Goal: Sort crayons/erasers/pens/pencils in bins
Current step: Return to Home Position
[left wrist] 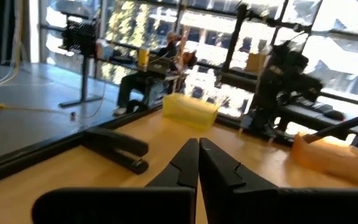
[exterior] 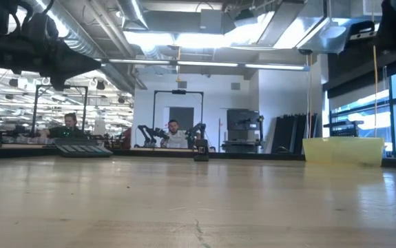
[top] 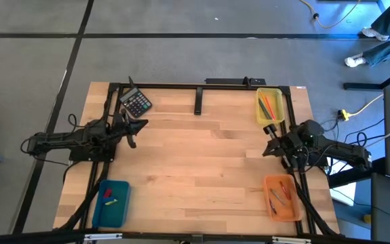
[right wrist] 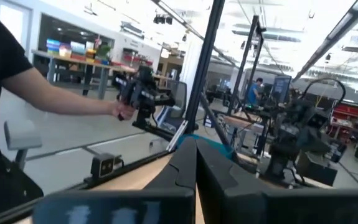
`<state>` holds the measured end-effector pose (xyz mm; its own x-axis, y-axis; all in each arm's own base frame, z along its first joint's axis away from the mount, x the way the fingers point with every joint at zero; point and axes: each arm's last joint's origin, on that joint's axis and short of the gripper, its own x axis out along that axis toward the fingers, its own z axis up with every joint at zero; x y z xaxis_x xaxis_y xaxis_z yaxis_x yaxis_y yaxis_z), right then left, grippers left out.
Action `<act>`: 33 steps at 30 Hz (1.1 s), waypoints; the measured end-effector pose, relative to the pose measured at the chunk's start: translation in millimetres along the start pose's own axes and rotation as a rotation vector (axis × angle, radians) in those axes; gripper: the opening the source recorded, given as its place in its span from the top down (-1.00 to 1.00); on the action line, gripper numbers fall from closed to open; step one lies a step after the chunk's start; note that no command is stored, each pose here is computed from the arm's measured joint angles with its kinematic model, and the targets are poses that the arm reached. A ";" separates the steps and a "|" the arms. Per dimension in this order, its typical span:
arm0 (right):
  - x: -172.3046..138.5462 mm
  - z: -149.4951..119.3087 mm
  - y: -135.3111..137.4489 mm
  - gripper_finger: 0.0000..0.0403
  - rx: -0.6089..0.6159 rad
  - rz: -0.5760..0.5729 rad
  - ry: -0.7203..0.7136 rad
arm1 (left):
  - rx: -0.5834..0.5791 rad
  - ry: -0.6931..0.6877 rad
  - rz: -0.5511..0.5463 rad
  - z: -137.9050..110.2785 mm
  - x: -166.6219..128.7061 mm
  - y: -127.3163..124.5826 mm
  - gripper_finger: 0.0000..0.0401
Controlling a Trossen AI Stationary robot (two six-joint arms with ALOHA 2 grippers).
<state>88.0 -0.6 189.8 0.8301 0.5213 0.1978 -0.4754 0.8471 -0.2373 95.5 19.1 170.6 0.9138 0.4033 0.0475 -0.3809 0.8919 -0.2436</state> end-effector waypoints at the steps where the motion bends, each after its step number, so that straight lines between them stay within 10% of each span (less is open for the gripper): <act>1: 0.0 -1.1 0.0 0.98 -0.006 0.000 0.009 | 0.003 -0.011 -0.018 1.4 0.0 -0.7 0.98; 17: 0.0 0.2 -1.1 0.97 0.008 -0.038 0.000 | 0.054 -0.096 -0.146 10.4 -2.5 -7.7 0.96; 22: -0.4 9.4 -1.7 0.97 0.021 -0.057 -0.078 | 0.049 -0.143 0.010 13.3 -2.5 -3.5 0.95; 29: -2.5 -0.8 -12.1 0.88 0.101 -0.428 0.001 | -0.048 -0.182 0.089 17.9 -3.4 -1.6 0.99; 33: -2.5 -2.5 -11.9 0.90 0.120 -0.425 0.014 | -0.010 -0.203 0.077 20.3 -3.9 -2.4 0.95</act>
<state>92.3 -12.2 189.7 0.9627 0.1231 0.2411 -0.1205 0.9924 -0.0256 90.0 19.6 190.6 0.8345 0.5039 0.2227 -0.4462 0.8553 -0.2634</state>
